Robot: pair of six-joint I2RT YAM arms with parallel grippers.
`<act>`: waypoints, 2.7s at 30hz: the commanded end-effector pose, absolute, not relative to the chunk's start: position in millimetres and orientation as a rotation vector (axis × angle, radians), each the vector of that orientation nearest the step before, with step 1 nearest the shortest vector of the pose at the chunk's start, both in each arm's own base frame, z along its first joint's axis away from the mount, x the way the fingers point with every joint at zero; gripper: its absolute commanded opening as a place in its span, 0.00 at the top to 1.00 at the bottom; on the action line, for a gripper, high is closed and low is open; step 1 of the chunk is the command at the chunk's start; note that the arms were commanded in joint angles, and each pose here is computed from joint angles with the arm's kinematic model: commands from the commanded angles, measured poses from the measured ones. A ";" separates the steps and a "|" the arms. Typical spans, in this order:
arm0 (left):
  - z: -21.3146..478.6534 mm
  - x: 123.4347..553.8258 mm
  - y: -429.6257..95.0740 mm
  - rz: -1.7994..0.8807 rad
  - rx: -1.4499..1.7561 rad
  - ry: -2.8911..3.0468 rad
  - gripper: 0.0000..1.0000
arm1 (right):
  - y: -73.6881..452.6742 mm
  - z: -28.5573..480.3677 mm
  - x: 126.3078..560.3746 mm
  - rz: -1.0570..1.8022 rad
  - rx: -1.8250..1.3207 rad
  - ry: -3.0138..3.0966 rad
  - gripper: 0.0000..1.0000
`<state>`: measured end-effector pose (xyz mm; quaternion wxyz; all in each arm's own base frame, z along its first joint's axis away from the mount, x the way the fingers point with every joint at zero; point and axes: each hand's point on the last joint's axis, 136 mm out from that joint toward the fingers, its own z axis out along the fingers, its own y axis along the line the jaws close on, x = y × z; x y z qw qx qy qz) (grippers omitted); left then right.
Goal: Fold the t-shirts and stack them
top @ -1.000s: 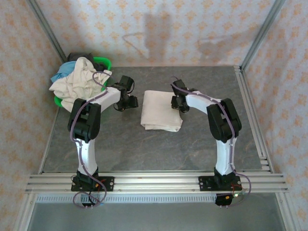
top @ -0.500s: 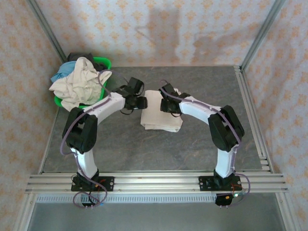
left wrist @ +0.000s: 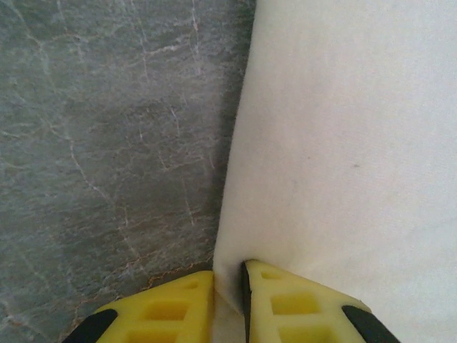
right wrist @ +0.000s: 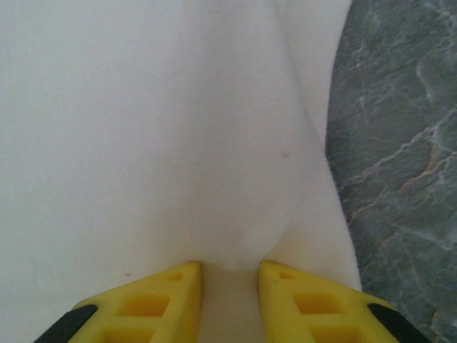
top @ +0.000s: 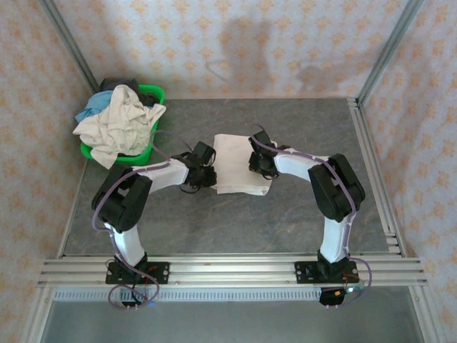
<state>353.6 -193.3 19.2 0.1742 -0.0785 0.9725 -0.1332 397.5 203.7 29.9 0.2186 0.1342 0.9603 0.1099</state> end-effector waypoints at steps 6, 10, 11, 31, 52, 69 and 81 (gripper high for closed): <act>33.5 338.0 -180.6 -0.330 -0.235 2.761 0.56 | 182.7 44.1 391.6 0.222 0.346 2.638 0.72; 73.4 341.5 -175.8 -0.338 -0.226 2.693 0.45 | 204.5 66.5 384.2 0.196 0.219 2.584 0.61; 83.5 341.6 -173.4 -0.347 -0.230 2.671 0.42 | 211.9 66.6 382.5 0.190 0.186 2.585 0.57; 153.2 308.0 -58.1 -0.194 -0.475 2.433 0.00 | 73.3 37.1 422.7 -0.538 0.101 2.811 0.29; 150.1 297.0 -28.3 0.010 -0.457 2.435 0.00 | 64.7 40.1 472.7 -0.514 0.193 2.767 0.17; 157.9 292.2 -20.4 0.035 -0.466 2.411 0.00 | -23.6 69.4 529.1 -0.269 0.402 2.812 0.18; 156.1 293.1 -19.7 0.024 -0.472 2.411 0.00 | -5.4 124.2 424.2 0.174 1.034 2.175 0.00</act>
